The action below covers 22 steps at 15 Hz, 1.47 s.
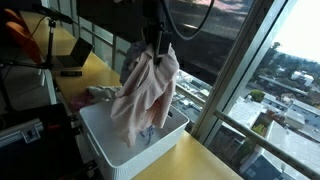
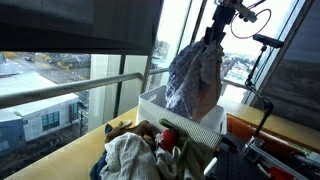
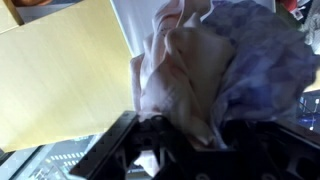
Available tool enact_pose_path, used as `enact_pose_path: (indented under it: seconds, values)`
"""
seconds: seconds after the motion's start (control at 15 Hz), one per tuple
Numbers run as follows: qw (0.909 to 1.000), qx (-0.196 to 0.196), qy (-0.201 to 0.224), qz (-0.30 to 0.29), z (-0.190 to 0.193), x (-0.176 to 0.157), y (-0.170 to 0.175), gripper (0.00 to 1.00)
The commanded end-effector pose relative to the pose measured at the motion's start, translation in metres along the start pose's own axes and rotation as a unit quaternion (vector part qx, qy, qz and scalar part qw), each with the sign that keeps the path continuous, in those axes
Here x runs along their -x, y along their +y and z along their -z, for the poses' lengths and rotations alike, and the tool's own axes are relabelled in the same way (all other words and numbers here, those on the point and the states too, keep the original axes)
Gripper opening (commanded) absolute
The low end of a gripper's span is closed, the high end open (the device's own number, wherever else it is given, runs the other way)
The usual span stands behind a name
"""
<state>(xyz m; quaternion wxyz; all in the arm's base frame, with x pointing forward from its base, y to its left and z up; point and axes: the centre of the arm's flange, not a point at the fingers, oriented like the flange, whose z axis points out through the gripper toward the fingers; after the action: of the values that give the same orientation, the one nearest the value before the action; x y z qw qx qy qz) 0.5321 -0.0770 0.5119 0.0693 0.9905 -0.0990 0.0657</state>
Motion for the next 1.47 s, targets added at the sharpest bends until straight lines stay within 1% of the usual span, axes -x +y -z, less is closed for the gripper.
enact_pose_path:
  seconds: [0.0, 0.07, 0.27, 0.33, 0.6, 0.87, 1.0, 1.2, 1.4]
  values:
    - [0.9996, 0.010, 0.020, 0.015, 0.013, -0.004, -0.003, 0.69]
    - [0.9994, 0.013, 0.024, 0.020, 0.014, -0.003, -0.010, 0.76]
    - [0.9984, 0.013, 0.023, 0.049, 0.013, 0.009, -0.051, 0.97]
    - [0.9976, 0.012, 0.023, 0.064, 0.007, 0.015, -0.074, 1.00]
    - [0.9922, 0.001, 0.012, 0.124, -0.020, 0.043, -0.159, 1.00]
    - [0.9841, -0.010, -0.001, 0.177, -0.069, 0.075, -0.245, 1.00]
    - [0.9792, -0.012, -0.006, 0.202, -0.091, 0.085, -0.286, 1.00]
    - [0.9709, -0.002, -0.002, 0.239, -0.124, 0.093, -0.338, 1.00]
    - [0.9601, 0.013, 0.012, 0.279, -0.154, 0.082, -0.370, 1.00]
